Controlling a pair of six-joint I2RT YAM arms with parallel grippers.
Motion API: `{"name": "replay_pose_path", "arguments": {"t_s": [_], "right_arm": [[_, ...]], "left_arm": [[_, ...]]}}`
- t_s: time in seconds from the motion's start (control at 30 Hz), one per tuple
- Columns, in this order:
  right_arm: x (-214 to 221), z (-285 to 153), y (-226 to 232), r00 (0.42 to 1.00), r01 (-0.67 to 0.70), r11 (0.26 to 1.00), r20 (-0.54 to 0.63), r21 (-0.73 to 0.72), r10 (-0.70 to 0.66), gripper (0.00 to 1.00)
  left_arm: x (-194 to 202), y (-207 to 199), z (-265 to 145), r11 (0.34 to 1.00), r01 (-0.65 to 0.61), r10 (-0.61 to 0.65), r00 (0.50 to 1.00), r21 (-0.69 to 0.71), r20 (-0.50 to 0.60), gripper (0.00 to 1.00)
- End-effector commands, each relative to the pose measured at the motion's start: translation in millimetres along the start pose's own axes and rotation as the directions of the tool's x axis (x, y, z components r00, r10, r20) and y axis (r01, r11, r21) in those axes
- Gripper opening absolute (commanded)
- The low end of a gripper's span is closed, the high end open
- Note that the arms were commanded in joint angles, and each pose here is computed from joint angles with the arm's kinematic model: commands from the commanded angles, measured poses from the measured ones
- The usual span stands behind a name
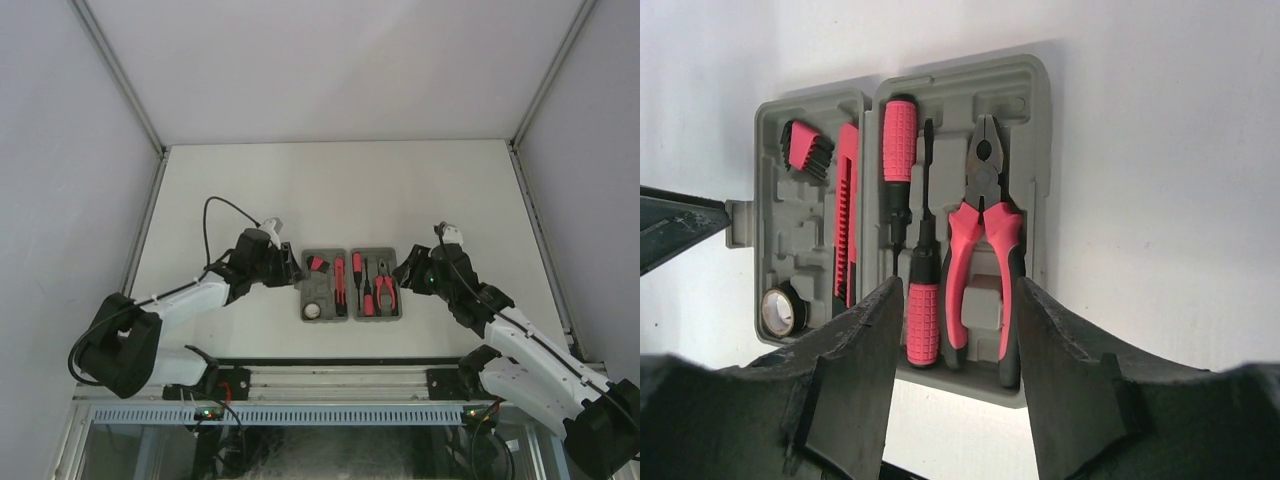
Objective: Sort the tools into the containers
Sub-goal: Close the storage box at the center of the board.
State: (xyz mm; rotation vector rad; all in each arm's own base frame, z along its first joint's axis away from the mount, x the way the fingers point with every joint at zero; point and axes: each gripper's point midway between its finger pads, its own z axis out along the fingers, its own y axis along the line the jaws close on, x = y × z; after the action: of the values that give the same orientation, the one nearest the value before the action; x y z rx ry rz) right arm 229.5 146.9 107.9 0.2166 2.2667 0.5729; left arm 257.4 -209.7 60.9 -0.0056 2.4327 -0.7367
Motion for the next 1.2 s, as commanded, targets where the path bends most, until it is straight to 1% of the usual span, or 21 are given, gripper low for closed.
{"name": "replay_pose_path", "arguments": {"t_s": [0.0,0.17,0.37,0.53,0.63,0.73,0.8,1.17], "right_arm": [[-10.0,-0.9,8.3,0.999,-0.023,0.999,0.038,-0.034,0.024,0.48],[-8.4,-0.8,7.5,0.999,-0.024,0.999,0.034,-0.033,0.025,0.48],[-5.9,0.9,7.9,0.999,-0.03,0.999,0.026,-0.039,0.031,0.48],[-4.7,1.4,8.0,0.999,-0.031,0.999,0.021,-0.04,0.032,0.48],[-3.5,1.5,7.3,0.999,-0.032,0.999,0.018,-0.039,0.033,0.48],[-2.3,1.8,7.3,0.999,-0.032,0.999,0.014,-0.039,0.033,0.48],[-2.2,1.8,7.2,0.999,-0.031,0.999,0.012,-0.04,0.031,0.48],[0.0,4.7,8.5,0.999,-0.032,0.998,0.0,-0.045,0.032,0.48]], "left_arm": [[0.2,-4.6,5.4,1.0,0.001,-0.001,1.0,0.025,0.007,0.49],[7.1,5.4,10.7,1.0,-0.001,0.001,1.0,-0.007,-0.006,0.47],[13.5,8.6,18.4,1.0,-0.001,0.0,1.0,-0.007,-0.029,0.34],[16.4,9.1,18.4,1.0,0.005,-0.005,0.999,-0.002,-0.033,0.29],[17.2,8.7,17.6,1.0,0.004,-0.004,1.0,0.003,-0.031,0.29],[15.4,7.5,15.7,1.0,0.006,-0.006,1.0,0.01,-0.017,0.33],[15.1,7.9,14.7,1.0,0.01,-0.01,1.0,0.007,-0.011,0.34],[8.6,7.4,8.1,1.0,0.022,-0.023,0.999,0.008,0.035,0.35]]}}
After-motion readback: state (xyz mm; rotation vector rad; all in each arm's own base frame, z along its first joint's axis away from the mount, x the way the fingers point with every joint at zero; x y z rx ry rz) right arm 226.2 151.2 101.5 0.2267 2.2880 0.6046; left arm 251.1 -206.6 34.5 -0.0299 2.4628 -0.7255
